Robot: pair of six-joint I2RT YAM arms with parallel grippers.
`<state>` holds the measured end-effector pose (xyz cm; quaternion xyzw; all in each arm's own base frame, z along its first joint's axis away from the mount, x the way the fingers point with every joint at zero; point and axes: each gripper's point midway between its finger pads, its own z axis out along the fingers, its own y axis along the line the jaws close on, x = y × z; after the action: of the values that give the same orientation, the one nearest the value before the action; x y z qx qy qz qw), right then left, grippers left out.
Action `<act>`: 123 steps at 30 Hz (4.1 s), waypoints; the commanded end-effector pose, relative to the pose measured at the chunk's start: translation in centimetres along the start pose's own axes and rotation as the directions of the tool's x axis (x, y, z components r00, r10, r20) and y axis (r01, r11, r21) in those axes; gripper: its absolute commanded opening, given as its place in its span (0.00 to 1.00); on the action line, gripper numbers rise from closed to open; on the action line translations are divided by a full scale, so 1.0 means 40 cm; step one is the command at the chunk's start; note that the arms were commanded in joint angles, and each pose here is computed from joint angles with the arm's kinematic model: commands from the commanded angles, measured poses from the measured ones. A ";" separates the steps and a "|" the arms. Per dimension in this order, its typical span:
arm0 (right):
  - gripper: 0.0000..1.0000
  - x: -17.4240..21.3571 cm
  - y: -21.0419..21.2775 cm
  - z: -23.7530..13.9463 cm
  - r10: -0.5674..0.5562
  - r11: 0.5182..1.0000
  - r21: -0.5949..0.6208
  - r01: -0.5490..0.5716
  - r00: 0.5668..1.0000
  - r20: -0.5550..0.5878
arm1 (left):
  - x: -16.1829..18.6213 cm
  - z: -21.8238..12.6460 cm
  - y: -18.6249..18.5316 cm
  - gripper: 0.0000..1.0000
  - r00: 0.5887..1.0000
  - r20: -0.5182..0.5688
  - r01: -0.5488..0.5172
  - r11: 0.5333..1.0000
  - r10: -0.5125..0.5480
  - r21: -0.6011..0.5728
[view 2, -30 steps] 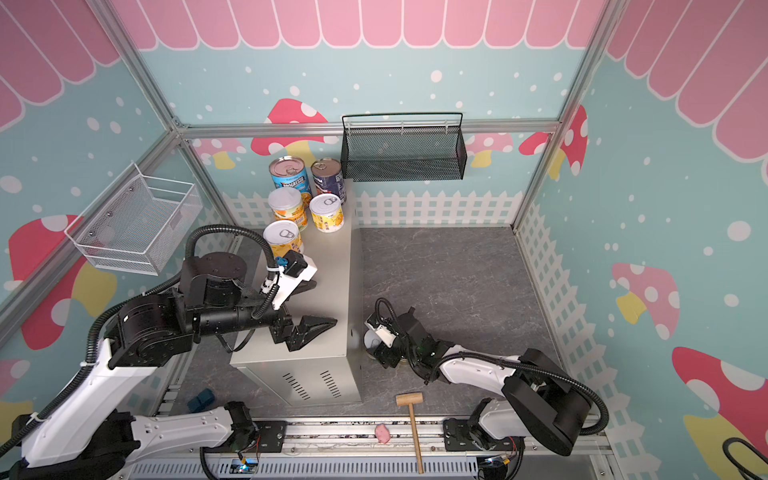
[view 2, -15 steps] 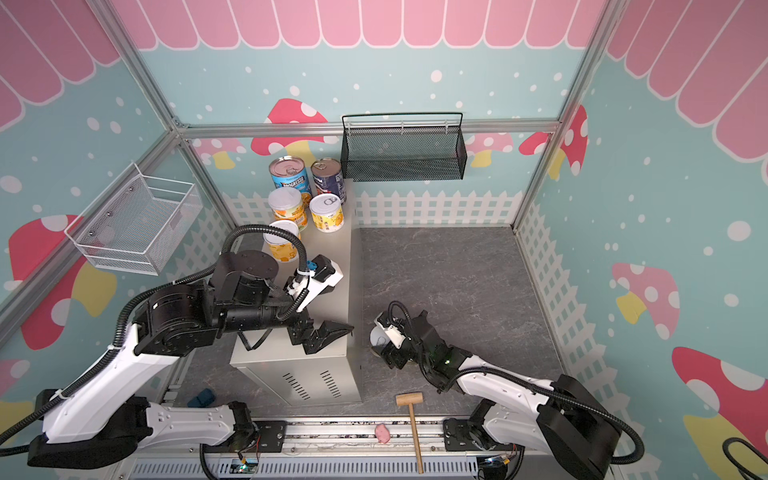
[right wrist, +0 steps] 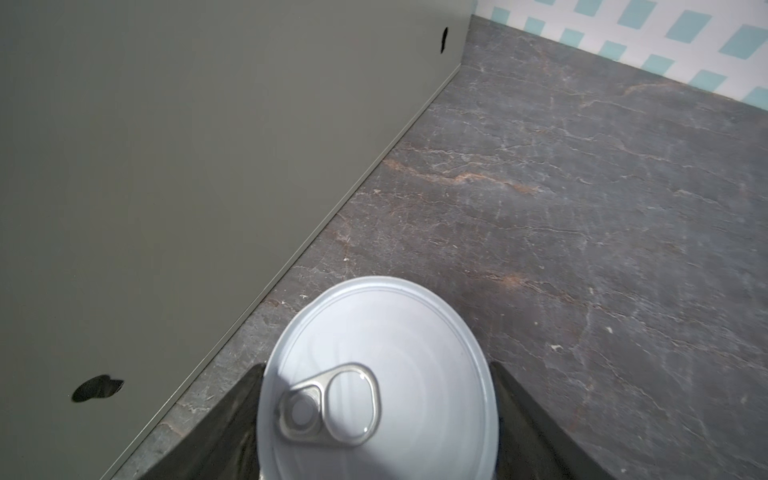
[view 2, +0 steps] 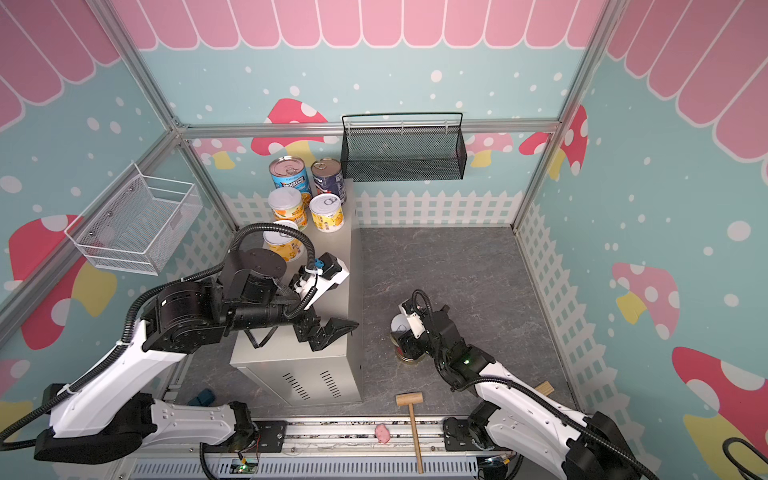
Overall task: Place and organize the canned foods onto the counter
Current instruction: 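Lift the yellow can with the right gripper up beside the cabinet, then carry the yellow can over the cabinet top toward the other cans, then lower the yellow can onto the cabinet top beside the pineapple can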
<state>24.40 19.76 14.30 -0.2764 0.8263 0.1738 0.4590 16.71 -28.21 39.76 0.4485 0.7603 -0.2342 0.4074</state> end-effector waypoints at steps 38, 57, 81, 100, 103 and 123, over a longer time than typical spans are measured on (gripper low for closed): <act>0.67 -0.566 0.168 -0.334 -0.274 0.888 -0.270 0.372 0.900 0.340 | 0.115 -0.221 0.152 1.00 0.993 0.077 -0.051 0.922 0.087 -0.384; 0.66 -0.714 0.293 -0.311 -0.307 0.765 -0.414 0.494 0.844 0.439 | 0.122 -0.323 0.258 1.00 0.977 0.190 0.046 0.775 0.097 -0.630; 0.65 -0.802 0.312 -0.249 -0.269 0.784 -0.385 0.486 0.826 0.496 | 0.103 -0.316 0.240 1.00 0.975 0.195 0.032 0.807 0.104 -0.589; 0.69 -0.815 0.313 -0.125 -0.234 0.821 -0.376 0.430 0.853 0.466 | 0.097 -0.243 0.158 1.00 0.984 0.145 -0.041 0.917 0.106 -0.397; 0.72 -0.815 0.310 -0.120 -0.232 0.826 -0.369 0.427 0.853 0.467 | 0.097 -0.243 0.157 1.00 0.984 0.144 -0.042 0.917 0.107 -0.396; 0.92 -0.758 0.293 -0.151 -0.223 0.843 -0.355 0.404 0.864 0.452 | 0.085 -0.230 0.161 1.00 0.986 0.136 -0.030 0.917 0.091 -0.398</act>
<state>26.55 34.91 43.44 -0.4656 0.6056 0.3265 0.5567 17.96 -17.05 41.51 0.3644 0.7446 -0.0887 0.5522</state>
